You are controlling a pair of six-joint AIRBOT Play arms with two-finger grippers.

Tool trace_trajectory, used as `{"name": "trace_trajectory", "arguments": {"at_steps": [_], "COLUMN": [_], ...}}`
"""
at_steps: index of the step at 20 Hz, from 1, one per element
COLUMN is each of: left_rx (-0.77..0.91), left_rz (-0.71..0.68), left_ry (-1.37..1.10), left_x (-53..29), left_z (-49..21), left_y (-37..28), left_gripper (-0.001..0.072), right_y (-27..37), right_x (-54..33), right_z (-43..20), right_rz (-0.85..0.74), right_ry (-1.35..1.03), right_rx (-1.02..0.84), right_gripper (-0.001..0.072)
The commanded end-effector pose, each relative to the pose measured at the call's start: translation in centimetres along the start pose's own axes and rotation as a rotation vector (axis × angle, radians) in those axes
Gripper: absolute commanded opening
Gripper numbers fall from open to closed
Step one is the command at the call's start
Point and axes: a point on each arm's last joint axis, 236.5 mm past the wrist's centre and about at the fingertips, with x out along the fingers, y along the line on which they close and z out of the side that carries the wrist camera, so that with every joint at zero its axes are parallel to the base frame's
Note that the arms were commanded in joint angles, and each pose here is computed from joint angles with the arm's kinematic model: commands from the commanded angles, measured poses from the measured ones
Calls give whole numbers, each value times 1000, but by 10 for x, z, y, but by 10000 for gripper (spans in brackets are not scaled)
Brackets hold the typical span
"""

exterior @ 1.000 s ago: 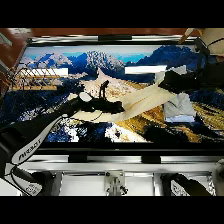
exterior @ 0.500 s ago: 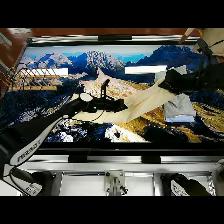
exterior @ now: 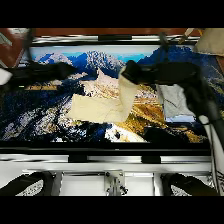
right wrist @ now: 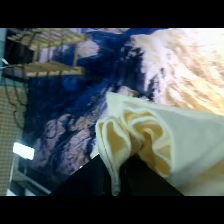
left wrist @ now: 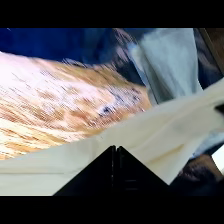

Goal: Fold the shirts.

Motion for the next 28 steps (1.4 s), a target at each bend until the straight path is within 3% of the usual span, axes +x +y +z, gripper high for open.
{"name": "trace_trajectory", "arguments": {"at_steps": [1,5,11,12,13,14,18,20,24,26,27,28], "left_rx": [49,46,51,51,50,50,50,51,53,53,53,53], "left_rz": [175,271,274,275,274,273,274,273,273,273,273,273], "left_ry": [-158,-175,-140,-141,-141,-140,-139,-136,-136,-136,-136,-136], "left_x": [-109,-167,-177,-177,-177,-177,-177,-177,-177,-177,-177,-177], "left_z": [43,39,27,27,27,27,27,26,26,26,26,26], "left_y": [27,37,29,30,30,29,30,29,29,29,29,29], "left_gripper": [34,34,34,34,34,34,34,35,35,35,35,34], "right_y": [58,74,30,31,34,40,52,32,-86,-159,-178,-183], "right_x": [70,147,217,220,222,222,209,189,109,58,45,42], "right_z": [-35,-95,-154,-155,-150,-144,-120,-108,-90,-93,-103,-119], "right_rz": [127,137,44,48,61,78,106,46,-330,-554,-583,-541], "right_ry": [26,143,216,203,175,153,155,202,411,567,634,700], "right_rx": [19,33,213,217,230,245,160,84,-115,-101,-45,25], "right_gripper": [74,74,85,160,416,547,547,547,547,550,679,684]}}
